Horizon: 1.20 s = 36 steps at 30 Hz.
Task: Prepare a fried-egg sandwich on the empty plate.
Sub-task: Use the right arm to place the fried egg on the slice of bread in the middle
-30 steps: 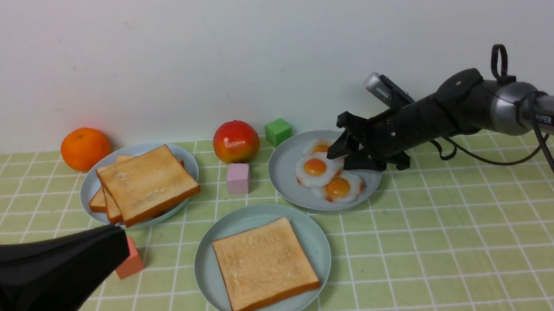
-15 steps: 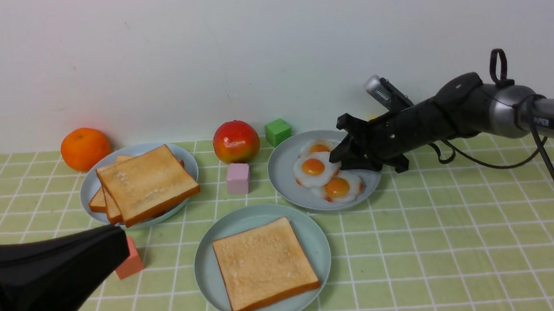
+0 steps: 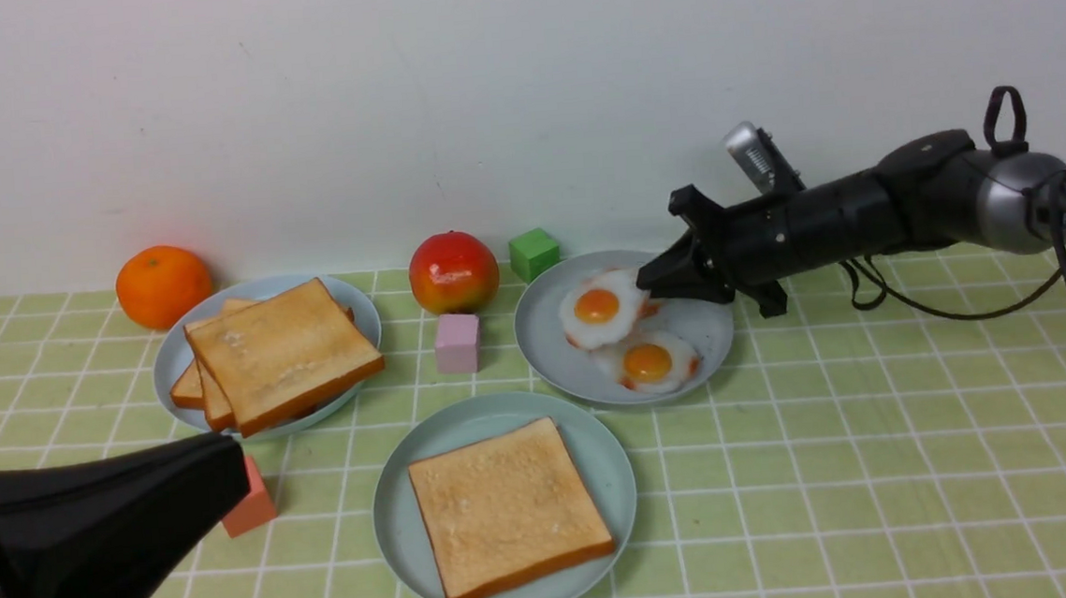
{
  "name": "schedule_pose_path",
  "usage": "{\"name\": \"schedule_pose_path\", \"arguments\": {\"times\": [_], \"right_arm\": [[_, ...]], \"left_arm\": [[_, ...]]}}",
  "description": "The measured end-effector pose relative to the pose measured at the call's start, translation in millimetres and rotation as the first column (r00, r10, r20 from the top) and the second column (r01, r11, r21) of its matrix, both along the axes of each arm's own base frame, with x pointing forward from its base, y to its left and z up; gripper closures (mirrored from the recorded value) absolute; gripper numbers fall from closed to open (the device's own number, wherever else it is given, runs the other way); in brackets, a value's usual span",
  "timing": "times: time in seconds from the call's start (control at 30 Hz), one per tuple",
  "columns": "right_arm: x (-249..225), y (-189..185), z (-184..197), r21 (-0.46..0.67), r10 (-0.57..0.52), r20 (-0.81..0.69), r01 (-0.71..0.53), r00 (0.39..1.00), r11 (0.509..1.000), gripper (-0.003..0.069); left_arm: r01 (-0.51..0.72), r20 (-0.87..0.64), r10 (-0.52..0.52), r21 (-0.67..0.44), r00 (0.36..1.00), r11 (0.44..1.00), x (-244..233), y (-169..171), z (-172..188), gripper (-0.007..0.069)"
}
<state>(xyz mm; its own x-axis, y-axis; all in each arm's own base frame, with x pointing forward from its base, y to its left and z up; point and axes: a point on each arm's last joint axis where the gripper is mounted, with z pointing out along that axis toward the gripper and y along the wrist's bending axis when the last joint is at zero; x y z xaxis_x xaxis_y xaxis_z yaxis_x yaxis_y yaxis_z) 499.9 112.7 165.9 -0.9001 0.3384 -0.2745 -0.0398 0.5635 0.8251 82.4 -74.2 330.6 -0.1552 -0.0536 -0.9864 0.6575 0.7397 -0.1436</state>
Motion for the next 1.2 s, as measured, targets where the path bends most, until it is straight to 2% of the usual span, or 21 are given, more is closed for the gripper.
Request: {"name": "schedule_pose_path", "arguments": {"times": [0.17,0.27,0.4,0.5,0.67,0.77,0.93,1.1,1.2], "right_arm": [[-11.7,0.4,49.2,0.009,0.07,0.09,-0.071,0.994,0.997,0.0599],[-37.4,7.0,86.0,-0.05,0.208,0.126,-0.203,0.97,0.978,0.0599],[-71.5,26.0,97.3,-0.099,0.295,0.101,-0.286,0.95,0.953,0.0599],[-114.0,55.8,84.2,-0.128,0.351,0.04,-0.343,0.936,0.931,0.0599],[-140.3,90.5,48.0,-0.167,0.323,0.007,-0.317,0.946,0.933,0.0599],[-141.4,99.0,37.5,-0.174,0.312,0.005,-0.306,0.95,0.936,0.0599],[-131.1,107.3,7.8,-0.166,0.214,-0.016,-0.213,0.977,0.963,0.0599],[-129.0,108.0,-6.1,-0.164,0.2,-0.05,-0.206,0.978,0.965,0.0595],[-129.0,108.4,-10.4,-0.151,0.185,-0.081,-0.196,0.979,0.969,0.0564]], "left_arm": [[0.0,0.002,0.0,0.004,1.0,1.0,0.0,0.0,-0.2,0.0638],[0.001,0.002,-0.001,0.035,1.0,0.999,0.0,0.2,-2.0,0.0638],[0.003,-0.006,-0.002,0.067,1.0,0.998,-0.2,0.5,-4.5,0.0638],[0.003,-0.007,-0.002,0.098,1.0,0.995,-0.2,0.9,-6.4,0.0638],[0.002,-0.004,-0.001,0.109,1.0,0.994,-0.1,1.1,-6.9,0.0637],[0.002,-0.003,-0.001,0.11,1.0,0.994,-0.1,1.1,-6.9,0.0637],[0.002,-0.005,-0.001,0.114,1.0,0.993,-0.1,1.1,-7.3,0.0637],[0.005,-0.021,-0.003,0.128,1.0,0.992,-0.4,1.2,-9.4,0.0637],[0.007,-0.029,-0.003,0.135,1.0,0.991,-0.6,1.3,-10.4,0.0637]]}}
